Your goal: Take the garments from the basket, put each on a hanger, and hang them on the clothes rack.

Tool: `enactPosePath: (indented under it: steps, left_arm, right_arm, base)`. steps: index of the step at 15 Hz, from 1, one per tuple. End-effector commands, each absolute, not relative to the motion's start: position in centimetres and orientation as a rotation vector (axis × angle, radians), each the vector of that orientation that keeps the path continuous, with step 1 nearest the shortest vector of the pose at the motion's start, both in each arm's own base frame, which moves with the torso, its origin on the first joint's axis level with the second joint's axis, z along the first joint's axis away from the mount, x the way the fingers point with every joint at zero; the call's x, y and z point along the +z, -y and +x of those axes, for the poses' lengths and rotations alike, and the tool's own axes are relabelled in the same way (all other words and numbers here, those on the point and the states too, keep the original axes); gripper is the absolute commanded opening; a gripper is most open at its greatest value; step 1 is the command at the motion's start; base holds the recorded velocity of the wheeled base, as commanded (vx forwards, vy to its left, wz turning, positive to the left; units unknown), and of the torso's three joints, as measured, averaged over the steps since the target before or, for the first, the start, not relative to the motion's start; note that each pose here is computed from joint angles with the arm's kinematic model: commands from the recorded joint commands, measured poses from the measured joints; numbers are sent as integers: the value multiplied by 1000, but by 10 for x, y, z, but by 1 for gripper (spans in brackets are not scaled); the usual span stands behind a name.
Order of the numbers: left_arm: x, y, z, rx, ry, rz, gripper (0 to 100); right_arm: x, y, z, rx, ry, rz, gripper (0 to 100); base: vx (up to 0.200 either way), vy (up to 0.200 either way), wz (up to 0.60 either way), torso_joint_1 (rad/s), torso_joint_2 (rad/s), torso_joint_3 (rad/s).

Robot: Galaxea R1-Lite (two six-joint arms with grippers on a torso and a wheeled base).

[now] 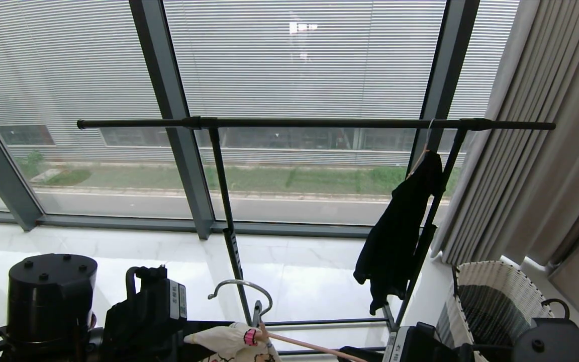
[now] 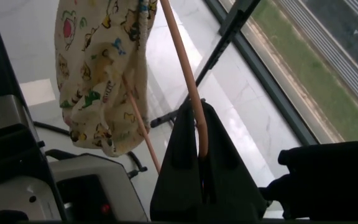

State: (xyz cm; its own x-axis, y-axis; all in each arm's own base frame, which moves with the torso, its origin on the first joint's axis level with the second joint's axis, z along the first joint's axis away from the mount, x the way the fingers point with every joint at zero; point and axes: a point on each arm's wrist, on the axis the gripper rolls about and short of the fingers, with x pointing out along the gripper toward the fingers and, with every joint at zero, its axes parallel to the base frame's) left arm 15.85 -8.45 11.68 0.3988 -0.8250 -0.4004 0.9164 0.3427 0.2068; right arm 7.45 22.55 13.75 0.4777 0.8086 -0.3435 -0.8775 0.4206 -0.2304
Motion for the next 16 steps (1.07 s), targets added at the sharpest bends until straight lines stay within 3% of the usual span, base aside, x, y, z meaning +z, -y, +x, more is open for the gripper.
enactPosePath:
  steps: [1, 6, 10, 14, 16]
  left_arm:
    - [116, 85, 160, -1145, -236, 434, 0]
    - [113, 82, 157, -1092, -232, 451, 0]
    - [104, 69, 153, -946, -253, 480, 0]
    - [135, 58, 180, -815, -139, 459, 0]
    - [149, 59, 180, -804, -80, 448, 0]
  right_arm:
    - [135, -227, 74, 1071, -195, -413, 100]
    - [135, -219, 89, 948, -200, -424, 100]
    - [140, -204, 112, 836, -191, -431, 100]
    - [122, -208, 114, 849, -267, -443, 100]
    - [114, -224, 124, 817, -322, -299, 100]
  base:
    - [0, 0, 0, 0, 0, 0]
    - [0, 0, 0, 0, 0, 0]
    - [0, 0, 0, 0, 0, 0]
    - [0, 0, 0, 0, 0, 0]
    - [0, 0, 0, 0, 0, 0]
